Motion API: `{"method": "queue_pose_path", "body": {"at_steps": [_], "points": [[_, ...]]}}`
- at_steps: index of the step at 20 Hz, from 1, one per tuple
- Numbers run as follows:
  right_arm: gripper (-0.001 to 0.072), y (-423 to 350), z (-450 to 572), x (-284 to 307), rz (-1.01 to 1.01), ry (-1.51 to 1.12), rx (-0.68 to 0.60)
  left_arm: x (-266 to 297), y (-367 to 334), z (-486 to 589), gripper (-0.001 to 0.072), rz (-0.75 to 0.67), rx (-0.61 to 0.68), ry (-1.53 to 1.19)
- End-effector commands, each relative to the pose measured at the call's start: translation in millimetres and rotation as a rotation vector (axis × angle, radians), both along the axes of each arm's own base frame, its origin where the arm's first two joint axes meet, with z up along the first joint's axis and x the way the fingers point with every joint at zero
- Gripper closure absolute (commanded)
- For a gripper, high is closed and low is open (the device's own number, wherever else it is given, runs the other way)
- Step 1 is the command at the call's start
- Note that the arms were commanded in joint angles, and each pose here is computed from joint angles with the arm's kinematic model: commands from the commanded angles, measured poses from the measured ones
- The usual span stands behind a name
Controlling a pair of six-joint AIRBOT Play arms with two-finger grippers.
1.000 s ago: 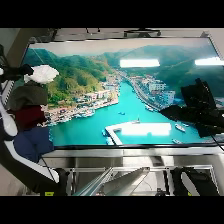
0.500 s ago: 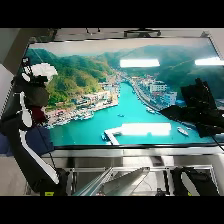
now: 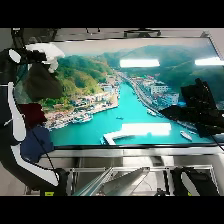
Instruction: Fold the shirts.
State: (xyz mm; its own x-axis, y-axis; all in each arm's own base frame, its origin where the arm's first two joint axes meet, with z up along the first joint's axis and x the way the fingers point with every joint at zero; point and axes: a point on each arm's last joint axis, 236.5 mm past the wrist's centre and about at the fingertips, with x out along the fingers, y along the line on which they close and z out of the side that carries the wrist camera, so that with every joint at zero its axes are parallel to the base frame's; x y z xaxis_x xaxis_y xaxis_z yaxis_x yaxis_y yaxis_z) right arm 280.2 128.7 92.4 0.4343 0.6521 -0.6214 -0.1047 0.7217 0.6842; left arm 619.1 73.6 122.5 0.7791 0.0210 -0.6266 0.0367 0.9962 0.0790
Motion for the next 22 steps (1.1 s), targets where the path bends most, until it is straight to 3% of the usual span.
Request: {"method": "queue_pose_path", "body": {"at_steps": [1,5,10,11,13,17,22], "points": [[0.0692,0.3,0.1,-0.3,0.001,0.0,0.001,-45.9,-25.0,-15.9,0.067,-0.051,0.019,0.178],[0.0692,0.3,0.1,-0.1,0.0,0.0,0.0,-94.4,2.6,-113.5,0.0677,-0.002,-0.017,0.446],[0.0692,0.2,0.1,-0.1,0.0,0.0,0.0,-106.4,8.3,-130.8,0.0675,0.009,-0.031,0.493],[0.0691,0.2,0.1,-0.1,0.0,0.0,0.0,-110.6,4.6,-126.7,0.0527,-0.001,-0.03,0.516],[0.0691,0.2,0.1,-0.1,0.0,0.0,0.0,-116.8,2.7,-114.1,-0.0011,-0.005,-0.037,0.546],[0.0692,0.2,0.1,-0.1,0.0,0.0,0.0,-103.4,5.0,-58.8,-0.0013,-0.008,-0.019,0.468],[0.0692,-0.7,0.5,1.8,-0.007,-0.006,-0.001,-34.1,17.3,-7.2,-0.0013,0.02,0.031,0.135]]}}
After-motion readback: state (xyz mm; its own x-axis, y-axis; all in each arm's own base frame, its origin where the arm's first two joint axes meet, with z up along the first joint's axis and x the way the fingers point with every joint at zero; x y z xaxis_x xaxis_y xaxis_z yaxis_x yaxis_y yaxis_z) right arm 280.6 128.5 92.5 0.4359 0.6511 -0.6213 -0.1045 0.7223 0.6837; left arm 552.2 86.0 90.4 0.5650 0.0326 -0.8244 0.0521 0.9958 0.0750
